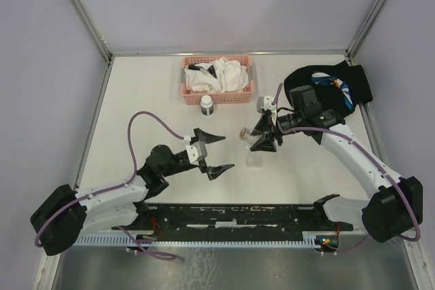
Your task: Sort the pills into containers
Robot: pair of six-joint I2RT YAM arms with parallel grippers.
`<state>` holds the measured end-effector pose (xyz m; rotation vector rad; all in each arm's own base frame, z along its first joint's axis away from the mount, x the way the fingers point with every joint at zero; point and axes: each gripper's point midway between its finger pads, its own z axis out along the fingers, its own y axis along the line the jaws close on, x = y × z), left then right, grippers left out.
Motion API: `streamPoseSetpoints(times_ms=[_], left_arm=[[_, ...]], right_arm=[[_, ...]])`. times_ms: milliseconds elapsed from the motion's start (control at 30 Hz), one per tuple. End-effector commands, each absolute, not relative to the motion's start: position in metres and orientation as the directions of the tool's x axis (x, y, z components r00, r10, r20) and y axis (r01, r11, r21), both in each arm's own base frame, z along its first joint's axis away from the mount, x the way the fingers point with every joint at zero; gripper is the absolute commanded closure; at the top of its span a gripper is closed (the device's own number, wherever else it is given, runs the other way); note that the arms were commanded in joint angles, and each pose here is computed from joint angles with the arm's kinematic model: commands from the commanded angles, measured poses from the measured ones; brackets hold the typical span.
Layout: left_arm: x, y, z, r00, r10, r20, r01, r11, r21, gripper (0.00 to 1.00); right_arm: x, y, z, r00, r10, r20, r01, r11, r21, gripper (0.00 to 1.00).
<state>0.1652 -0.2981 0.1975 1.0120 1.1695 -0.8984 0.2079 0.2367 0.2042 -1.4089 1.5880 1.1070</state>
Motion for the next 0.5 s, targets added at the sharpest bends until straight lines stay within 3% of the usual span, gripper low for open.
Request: streamPoseSetpoints(times_ms=[0, 300, 467], left_arm=[[0.180, -0.304, 0.264, 0.392, -0.176, -0.903, 0.907, 0.235, 0.348, 0.01], [0.194, -0.336, 0.267, 0.332, -0.173, -0.927, 0.942, 0.005, 0.336, 0.06], [0.201, -0.347, 0.263, 0.300, -0.155, -0.941, 0.949, -0.053, 0.311, 0.14]], right_arm=[[0.208, 0.242, 0.226, -0.058, -0.319, -0.946, -0.998, -0.015, 0.066, 0.98], [0.207, 0.242, 0.227, -0.056, -0.317, -0.947, -0.998, -0.019, 0.066, 0.98], [0.206, 0.242, 0.228, -0.049, -0.317, -0.947, -0.998, -0.019, 0.058, 0.98]])
